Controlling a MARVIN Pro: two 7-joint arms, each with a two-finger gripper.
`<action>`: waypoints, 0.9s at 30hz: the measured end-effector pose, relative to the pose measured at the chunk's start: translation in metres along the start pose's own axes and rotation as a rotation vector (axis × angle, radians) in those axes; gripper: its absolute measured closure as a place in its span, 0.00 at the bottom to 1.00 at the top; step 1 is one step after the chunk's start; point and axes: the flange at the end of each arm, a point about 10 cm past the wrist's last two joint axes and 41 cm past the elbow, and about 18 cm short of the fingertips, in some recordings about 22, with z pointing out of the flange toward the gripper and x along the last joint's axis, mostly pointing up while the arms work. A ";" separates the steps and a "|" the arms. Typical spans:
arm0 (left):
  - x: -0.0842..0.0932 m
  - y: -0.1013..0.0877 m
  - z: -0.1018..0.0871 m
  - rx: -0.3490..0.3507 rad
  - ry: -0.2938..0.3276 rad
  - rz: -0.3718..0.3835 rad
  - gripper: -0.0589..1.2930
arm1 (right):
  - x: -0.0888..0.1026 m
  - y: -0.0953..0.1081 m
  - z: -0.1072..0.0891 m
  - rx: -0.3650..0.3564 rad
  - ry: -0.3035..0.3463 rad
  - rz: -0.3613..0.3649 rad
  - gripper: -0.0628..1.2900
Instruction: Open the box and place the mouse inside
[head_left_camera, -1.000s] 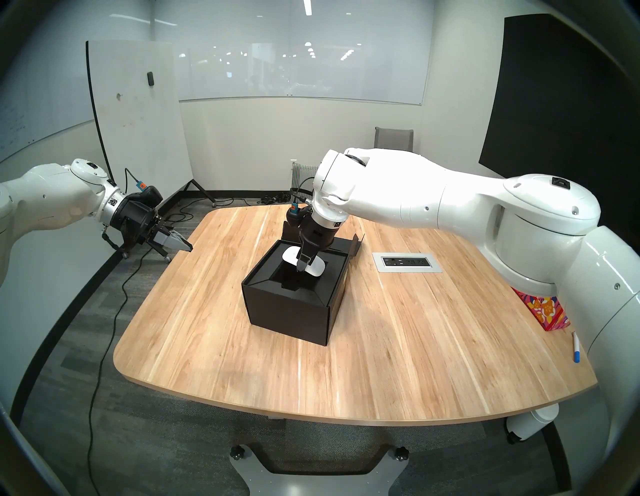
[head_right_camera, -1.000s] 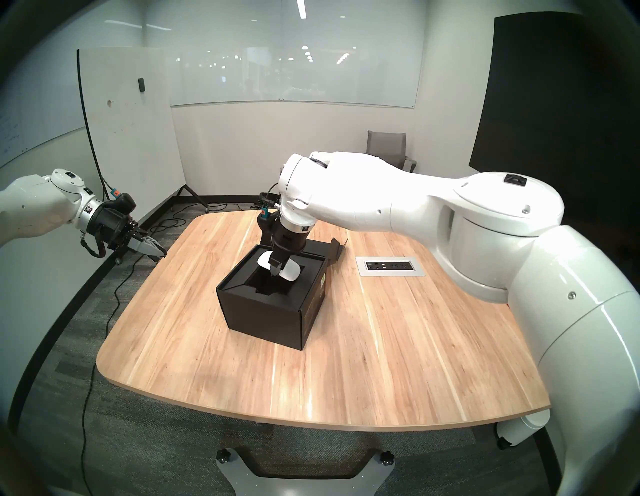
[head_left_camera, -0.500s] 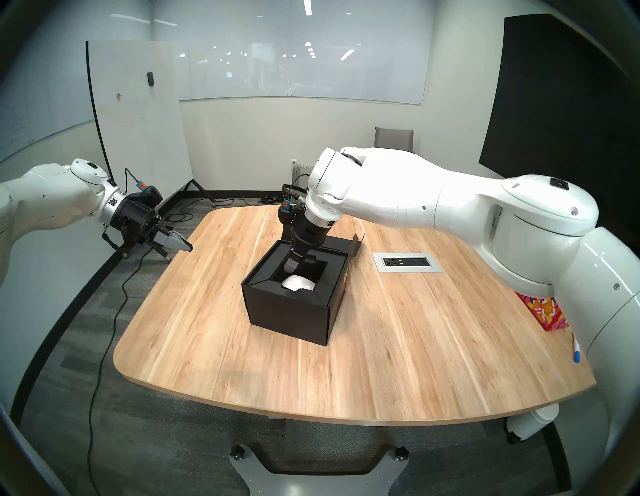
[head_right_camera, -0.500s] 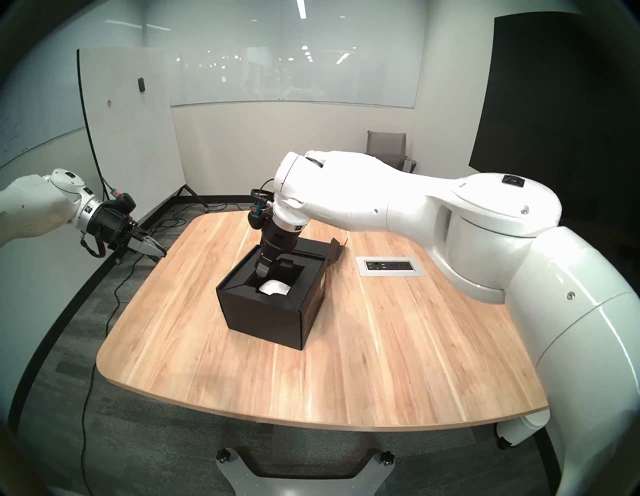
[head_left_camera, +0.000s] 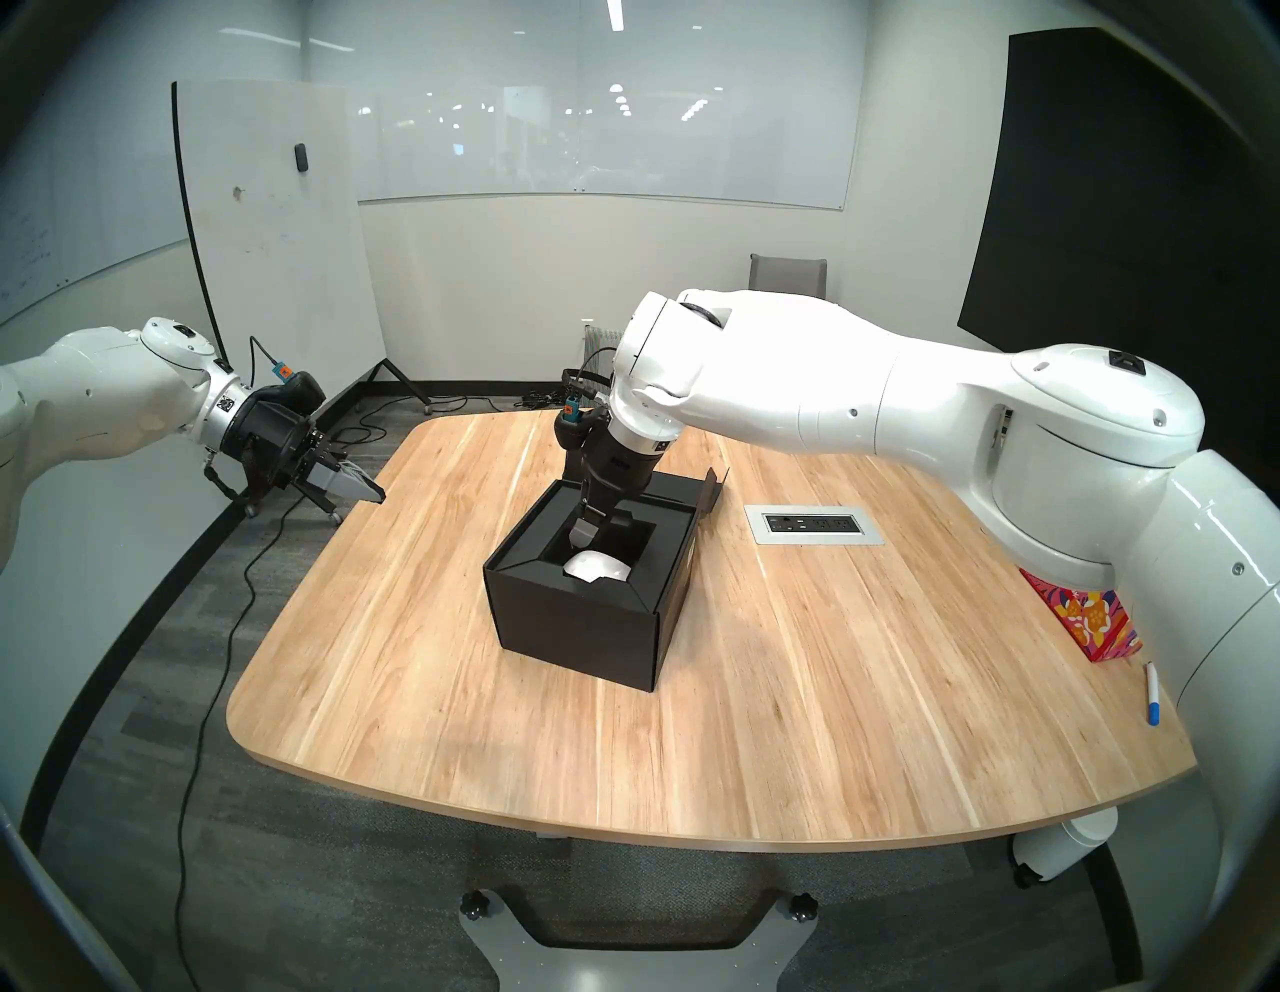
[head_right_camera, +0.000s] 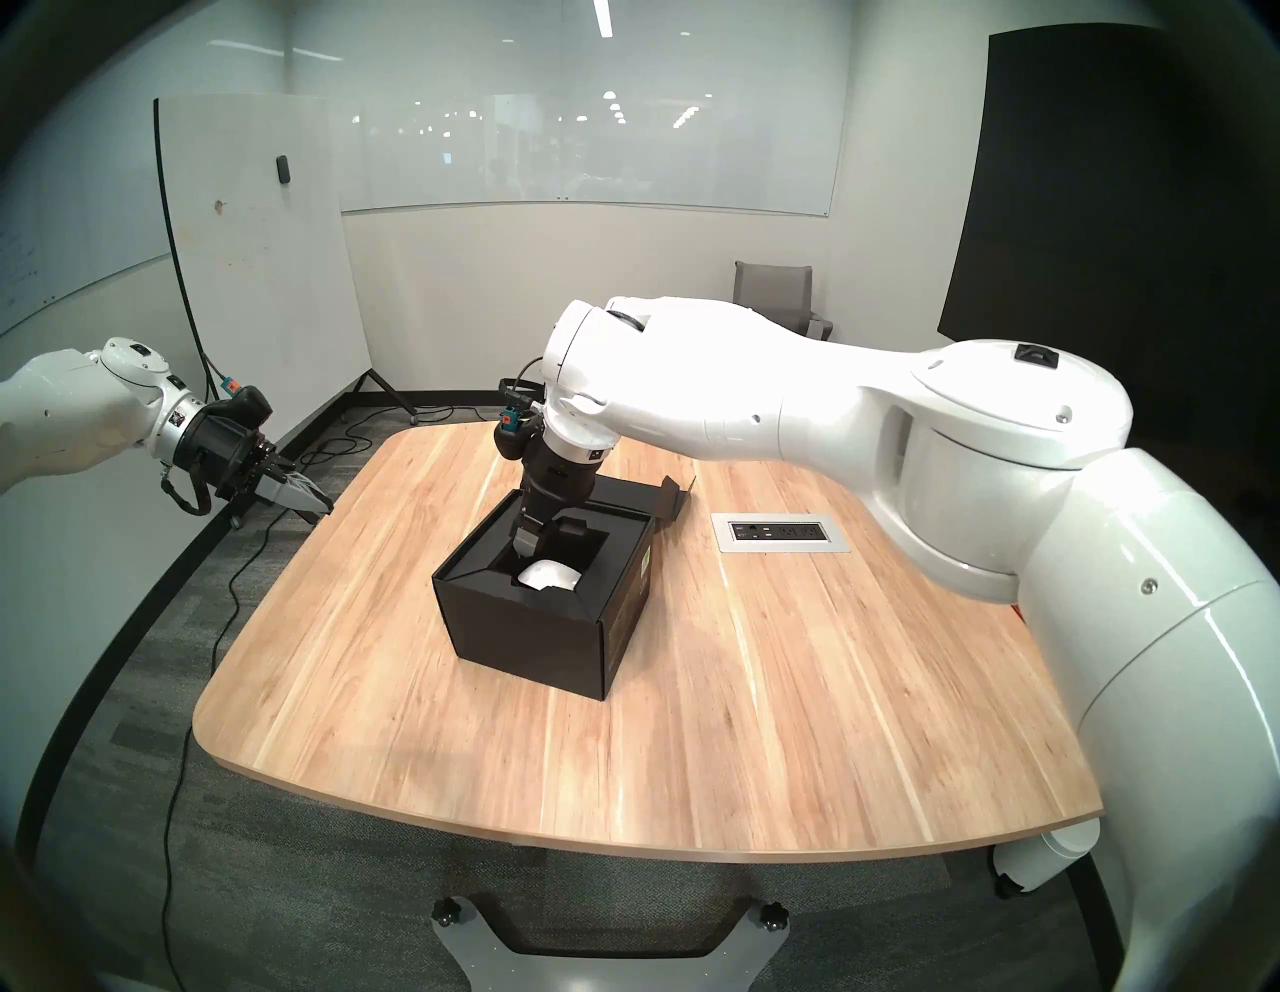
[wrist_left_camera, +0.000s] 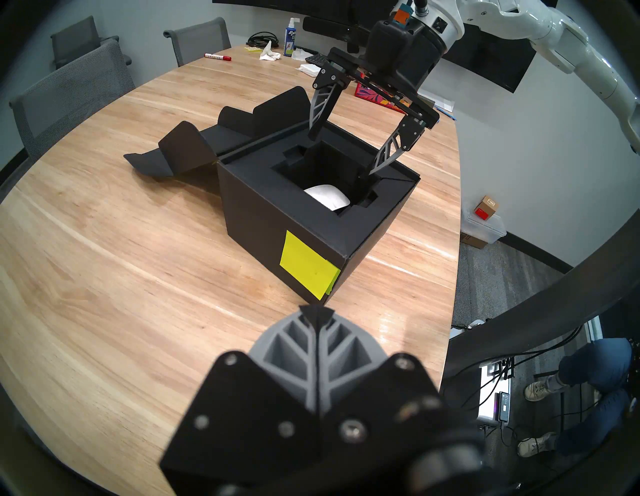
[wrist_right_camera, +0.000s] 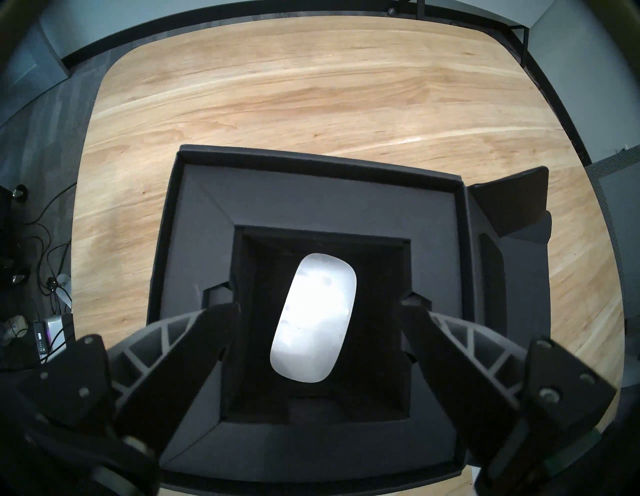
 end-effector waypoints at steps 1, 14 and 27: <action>0.000 0.000 0.000 0.000 0.000 0.000 0.97 | 0.000 0.000 -0.002 -0.004 -0.005 0.000 0.07; 0.000 0.000 0.000 0.000 0.000 0.000 0.97 | 0.006 -0.007 -0.021 -0.037 -0.062 -0.004 0.07; 0.000 0.000 0.000 0.000 0.000 0.000 0.97 | 0.013 -0.028 -0.037 -0.042 -0.058 -0.062 0.07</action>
